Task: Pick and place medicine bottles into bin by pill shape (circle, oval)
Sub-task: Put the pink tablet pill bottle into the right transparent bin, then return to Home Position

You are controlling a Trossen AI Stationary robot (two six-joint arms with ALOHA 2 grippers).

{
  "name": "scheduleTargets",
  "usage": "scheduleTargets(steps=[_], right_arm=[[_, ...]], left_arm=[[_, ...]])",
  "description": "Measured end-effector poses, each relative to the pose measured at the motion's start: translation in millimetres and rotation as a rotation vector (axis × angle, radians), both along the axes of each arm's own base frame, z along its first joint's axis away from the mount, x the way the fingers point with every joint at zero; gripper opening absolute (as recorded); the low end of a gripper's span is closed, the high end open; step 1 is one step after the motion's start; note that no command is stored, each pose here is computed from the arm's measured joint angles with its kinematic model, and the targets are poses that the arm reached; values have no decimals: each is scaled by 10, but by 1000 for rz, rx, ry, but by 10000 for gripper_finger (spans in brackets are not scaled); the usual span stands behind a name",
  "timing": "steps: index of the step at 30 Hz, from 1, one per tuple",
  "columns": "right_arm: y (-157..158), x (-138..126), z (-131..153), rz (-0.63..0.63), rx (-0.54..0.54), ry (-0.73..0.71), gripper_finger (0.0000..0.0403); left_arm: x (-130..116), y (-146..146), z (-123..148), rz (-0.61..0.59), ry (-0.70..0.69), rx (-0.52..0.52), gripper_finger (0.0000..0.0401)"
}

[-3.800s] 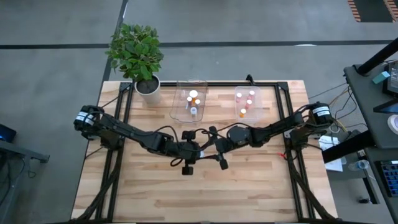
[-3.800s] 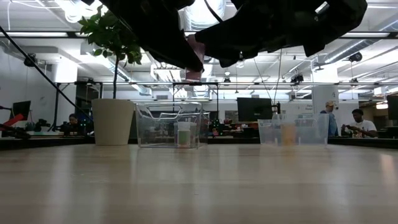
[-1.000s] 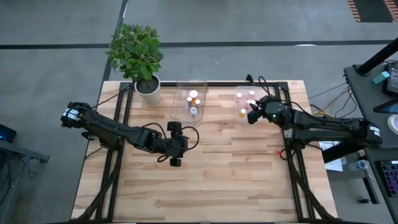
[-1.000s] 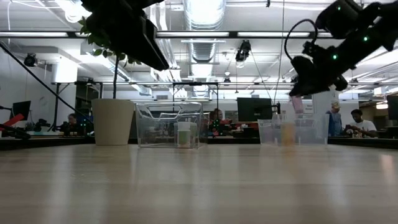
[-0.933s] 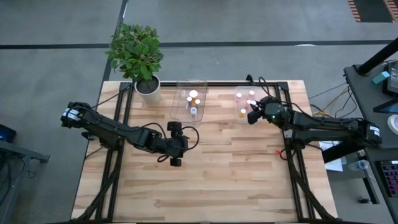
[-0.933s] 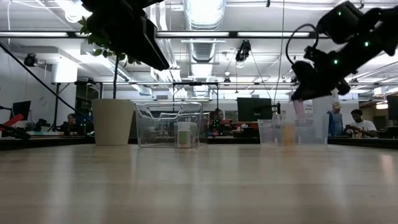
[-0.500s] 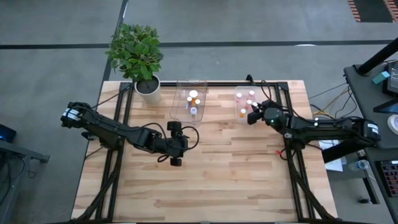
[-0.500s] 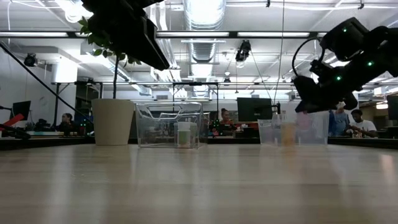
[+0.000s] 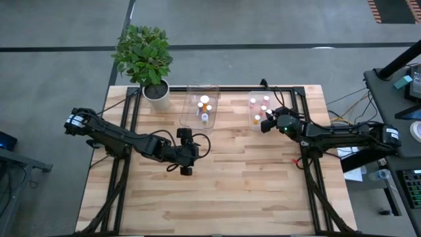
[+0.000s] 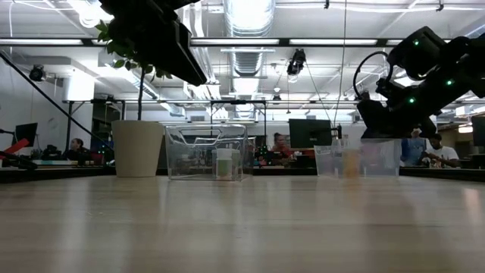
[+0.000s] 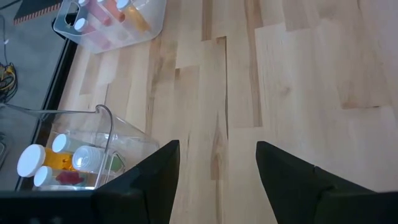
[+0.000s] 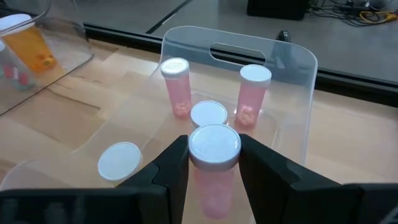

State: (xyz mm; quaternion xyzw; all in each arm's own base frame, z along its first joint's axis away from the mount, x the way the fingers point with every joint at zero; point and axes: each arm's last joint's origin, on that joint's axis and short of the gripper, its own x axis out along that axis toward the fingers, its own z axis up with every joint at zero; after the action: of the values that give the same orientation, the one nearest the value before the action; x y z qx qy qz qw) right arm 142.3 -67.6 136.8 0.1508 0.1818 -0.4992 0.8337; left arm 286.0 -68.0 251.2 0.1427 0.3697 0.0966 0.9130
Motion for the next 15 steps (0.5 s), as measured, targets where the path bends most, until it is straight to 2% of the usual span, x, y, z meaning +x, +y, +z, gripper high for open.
scheduleTargets(steps=[10, 15], right_arm=[[0, 1, 2, 0, 1, -4, 180], [-3, 13, 25, 3, 0, -9, 191]], left_arm=[[0, 0, 0, 2, -1, -3, 196], [0, 0, 0, 3, -1, -3, 196]])
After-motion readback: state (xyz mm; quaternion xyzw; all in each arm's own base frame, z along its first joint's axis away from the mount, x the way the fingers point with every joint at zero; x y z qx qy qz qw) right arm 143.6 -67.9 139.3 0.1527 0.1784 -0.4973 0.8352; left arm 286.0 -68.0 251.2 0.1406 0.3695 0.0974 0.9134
